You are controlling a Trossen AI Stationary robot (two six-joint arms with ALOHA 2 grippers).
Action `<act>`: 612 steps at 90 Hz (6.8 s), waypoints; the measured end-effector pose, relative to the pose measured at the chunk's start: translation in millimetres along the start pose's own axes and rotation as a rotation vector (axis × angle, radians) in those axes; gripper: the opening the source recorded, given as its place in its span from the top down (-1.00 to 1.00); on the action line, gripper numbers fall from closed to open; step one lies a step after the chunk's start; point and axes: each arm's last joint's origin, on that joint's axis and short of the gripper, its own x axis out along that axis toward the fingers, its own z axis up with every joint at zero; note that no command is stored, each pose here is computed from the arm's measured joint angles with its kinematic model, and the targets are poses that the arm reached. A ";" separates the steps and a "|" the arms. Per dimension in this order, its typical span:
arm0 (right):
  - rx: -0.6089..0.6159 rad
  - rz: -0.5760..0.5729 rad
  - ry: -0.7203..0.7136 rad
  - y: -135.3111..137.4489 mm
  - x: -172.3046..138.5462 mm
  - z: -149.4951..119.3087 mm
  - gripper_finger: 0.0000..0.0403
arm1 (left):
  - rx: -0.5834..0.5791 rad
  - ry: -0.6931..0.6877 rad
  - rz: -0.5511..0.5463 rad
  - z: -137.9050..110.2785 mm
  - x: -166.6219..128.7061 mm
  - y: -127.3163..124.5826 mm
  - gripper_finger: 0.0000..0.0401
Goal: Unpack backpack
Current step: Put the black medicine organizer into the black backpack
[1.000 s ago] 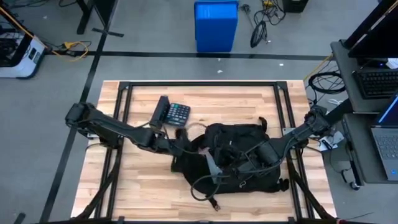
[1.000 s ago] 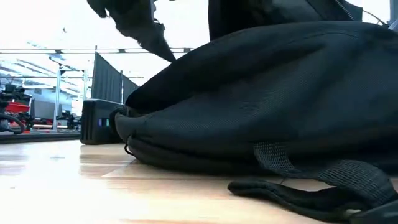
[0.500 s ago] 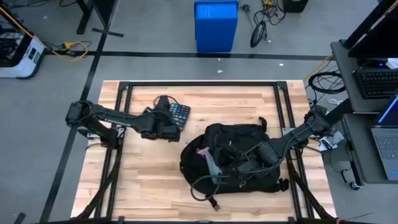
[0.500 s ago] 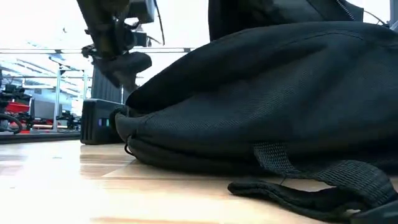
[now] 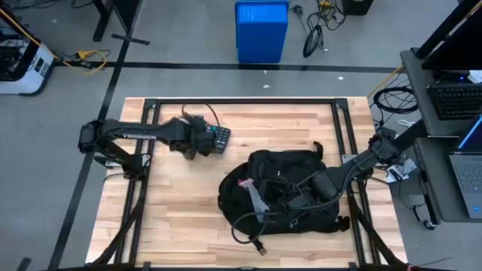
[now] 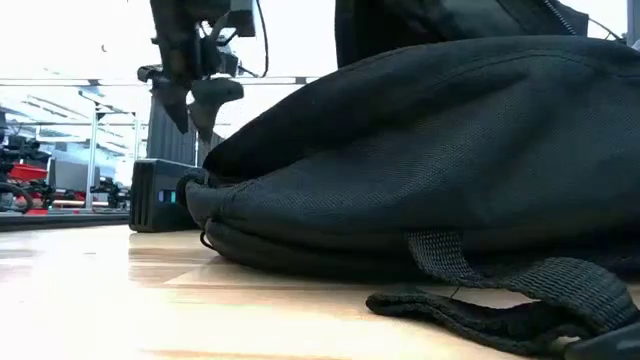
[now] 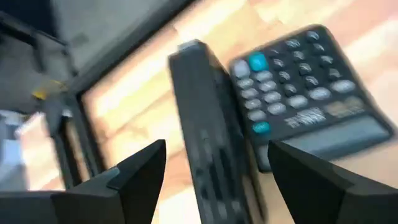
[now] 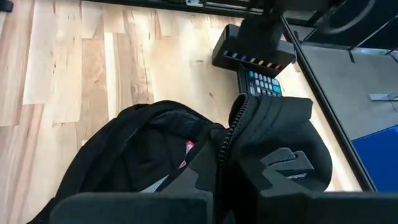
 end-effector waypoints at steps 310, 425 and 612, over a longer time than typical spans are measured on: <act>0.002 -0.009 0.043 -10.5 8.9 1.2 0.98 | 0.399 -0.100 -1.103 -75.8 -17.2 -139.9 0.19; -0.131 0.091 0.046 -1.1 20.4 4.3 0.98 | 0.070 -0.238 -1.475 22.4 34.7 -188.1 -0.06; -0.114 0.108 0.013 -0.3 20.5 8.7 0.98 | 0.713 -0.664 -0.862 -80.1 -38.5 -188.0 0.93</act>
